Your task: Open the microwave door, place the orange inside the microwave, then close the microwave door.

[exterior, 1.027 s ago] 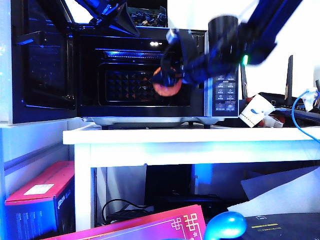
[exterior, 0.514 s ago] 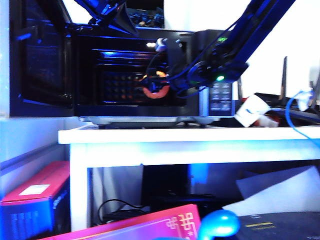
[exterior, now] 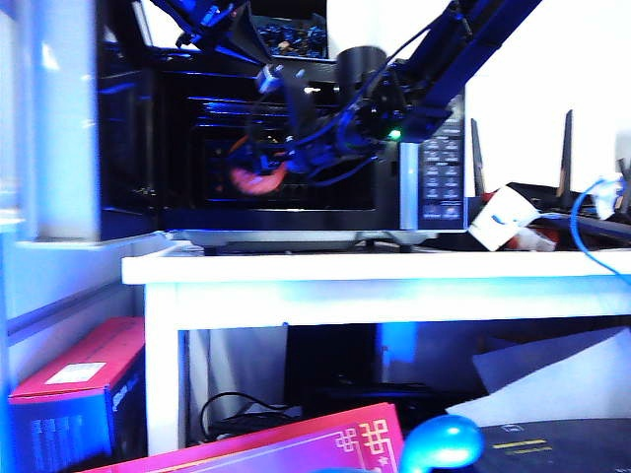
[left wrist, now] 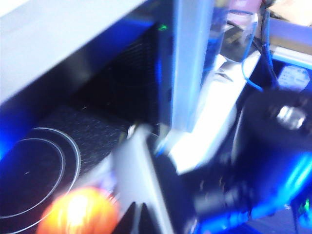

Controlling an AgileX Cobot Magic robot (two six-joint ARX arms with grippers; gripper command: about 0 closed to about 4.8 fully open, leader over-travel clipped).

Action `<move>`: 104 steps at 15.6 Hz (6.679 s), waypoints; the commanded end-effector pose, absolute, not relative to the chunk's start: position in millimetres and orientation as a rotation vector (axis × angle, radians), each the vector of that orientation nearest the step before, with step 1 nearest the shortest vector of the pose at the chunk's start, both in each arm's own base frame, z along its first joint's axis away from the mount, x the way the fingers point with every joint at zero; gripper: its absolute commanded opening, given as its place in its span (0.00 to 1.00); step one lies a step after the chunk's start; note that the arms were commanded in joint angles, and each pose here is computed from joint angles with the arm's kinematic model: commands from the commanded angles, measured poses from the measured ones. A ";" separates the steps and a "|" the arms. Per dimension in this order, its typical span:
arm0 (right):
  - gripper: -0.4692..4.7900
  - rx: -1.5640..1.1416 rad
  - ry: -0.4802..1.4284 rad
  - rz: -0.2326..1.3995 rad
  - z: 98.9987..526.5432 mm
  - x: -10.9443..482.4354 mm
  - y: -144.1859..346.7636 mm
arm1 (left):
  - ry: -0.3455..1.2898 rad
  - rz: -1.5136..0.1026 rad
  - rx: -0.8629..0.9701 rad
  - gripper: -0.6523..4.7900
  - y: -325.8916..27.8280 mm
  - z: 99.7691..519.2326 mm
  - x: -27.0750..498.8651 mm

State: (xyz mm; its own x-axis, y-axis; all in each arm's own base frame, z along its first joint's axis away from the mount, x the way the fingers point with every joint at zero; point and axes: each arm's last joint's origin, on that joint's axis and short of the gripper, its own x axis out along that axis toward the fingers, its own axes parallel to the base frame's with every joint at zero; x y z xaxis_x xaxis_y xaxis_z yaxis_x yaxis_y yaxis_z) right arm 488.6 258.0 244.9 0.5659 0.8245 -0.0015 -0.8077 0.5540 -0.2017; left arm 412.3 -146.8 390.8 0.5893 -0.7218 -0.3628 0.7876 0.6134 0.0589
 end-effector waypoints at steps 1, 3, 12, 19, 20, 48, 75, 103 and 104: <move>0.59 -0.254 -0.169 0.917 253.8 488.9 256.3 | 0.314 -0.890 0.223 0.11 -146.9 393.0 410.7; 0.59 -0.309 -0.188 0.914 249.0 490.2 256.7 | 0.312 -0.890 0.223 0.11 -146.9 393.1 410.8; 0.59 -0.324 -0.193 0.855 244.4 506.5 227.5 | 0.310 -0.837 0.239 0.11 -145.0 396.4 409.7; 0.59 -0.325 -0.226 0.842 228.1 518.2 232.5 | 0.308 -0.837 0.239 0.11 -143.4 401.8 404.6; 0.59 -0.325 -0.229 0.842 232.6 523.2 234.6 | 0.316 -0.838 0.238 0.11 -143.2 401.2 404.2; 1.00 -0.380 0.298 0.762 273.8 511.9 230.8 | 0.312 -0.843 0.215 0.11 -143.1 405.3 403.0; 0.09 -0.359 0.164 0.409 498.9 355.9 162.1 | 0.348 -0.477 0.230 0.11 -94.9 498.3 284.2; 0.09 -0.211 -0.231 0.220 605.6 231.0 100.7 | 0.654 -0.740 0.163 0.11 -98.2 471.0 271.1; 0.09 -0.211 -0.232 0.220 605.6 230.9 100.7 | 0.654 -0.662 0.193 0.11 -95.1 474.5 268.7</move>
